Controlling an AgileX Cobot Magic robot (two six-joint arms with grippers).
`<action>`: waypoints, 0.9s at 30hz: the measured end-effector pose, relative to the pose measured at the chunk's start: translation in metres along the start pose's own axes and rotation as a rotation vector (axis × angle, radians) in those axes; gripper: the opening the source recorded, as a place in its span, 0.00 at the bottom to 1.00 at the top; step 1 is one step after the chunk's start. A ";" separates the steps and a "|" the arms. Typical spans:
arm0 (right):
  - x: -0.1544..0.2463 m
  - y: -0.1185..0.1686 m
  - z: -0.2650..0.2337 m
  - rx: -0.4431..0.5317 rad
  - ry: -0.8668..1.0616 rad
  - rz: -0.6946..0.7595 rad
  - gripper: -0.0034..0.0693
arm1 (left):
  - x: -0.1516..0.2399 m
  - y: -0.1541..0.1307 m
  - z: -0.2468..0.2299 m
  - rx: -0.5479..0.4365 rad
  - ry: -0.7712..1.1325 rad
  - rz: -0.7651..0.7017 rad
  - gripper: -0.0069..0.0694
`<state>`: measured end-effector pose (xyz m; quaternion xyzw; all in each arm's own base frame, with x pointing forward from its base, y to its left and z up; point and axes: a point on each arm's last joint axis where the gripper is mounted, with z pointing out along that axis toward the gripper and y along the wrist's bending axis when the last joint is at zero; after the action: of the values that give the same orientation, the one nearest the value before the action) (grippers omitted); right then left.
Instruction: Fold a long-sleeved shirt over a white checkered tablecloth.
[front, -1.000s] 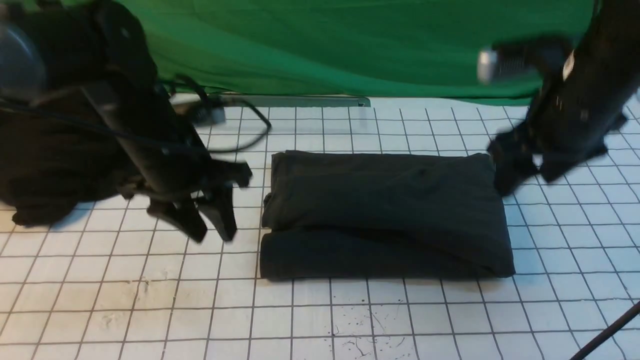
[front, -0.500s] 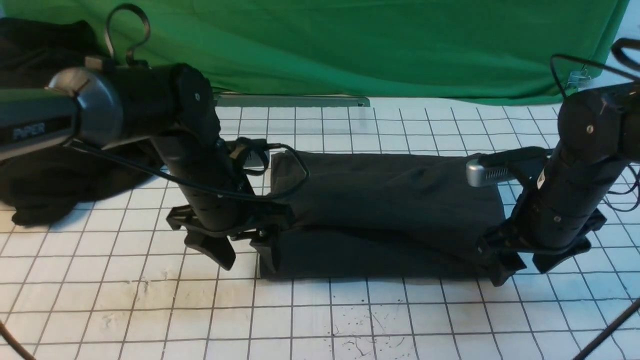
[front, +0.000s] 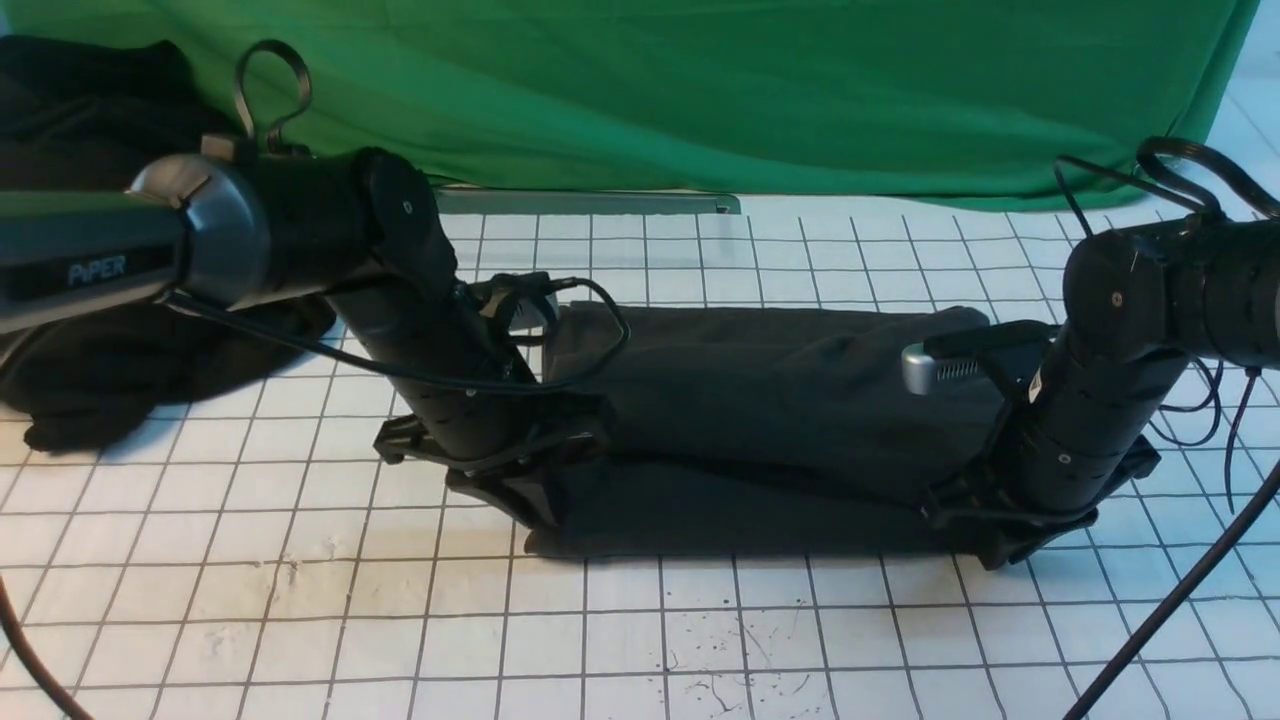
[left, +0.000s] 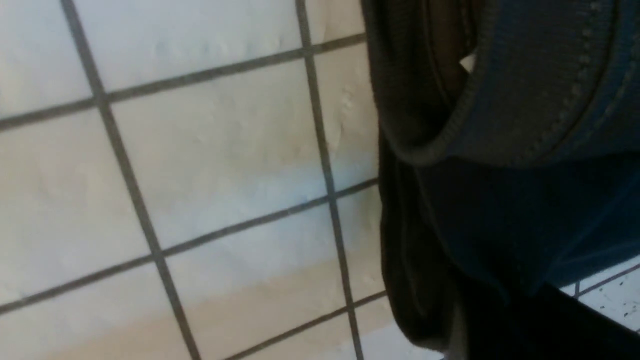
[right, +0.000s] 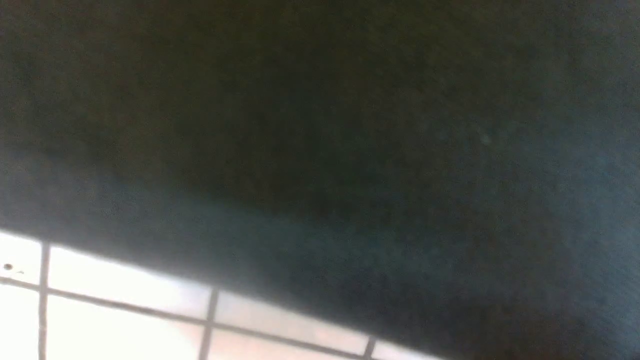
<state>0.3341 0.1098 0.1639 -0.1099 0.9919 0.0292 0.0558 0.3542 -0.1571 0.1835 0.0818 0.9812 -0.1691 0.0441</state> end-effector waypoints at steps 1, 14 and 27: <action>0.000 0.000 0.000 -0.001 0.000 0.001 0.11 | 0.000 -0.001 0.000 0.009 0.000 0.014 0.12; 0.029 0.001 -0.046 0.001 0.048 0.003 0.10 | 0.021 -0.019 -0.040 0.111 0.082 0.119 0.10; 0.063 0.022 -0.027 -0.009 0.105 -0.017 0.17 | 0.050 -0.010 -0.024 0.104 0.206 0.083 0.11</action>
<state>0.2658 0.1157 0.1847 -0.1201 0.9924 0.0273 0.0036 0.3015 -0.1506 0.2039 0.1416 0.9662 -0.2084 -0.0542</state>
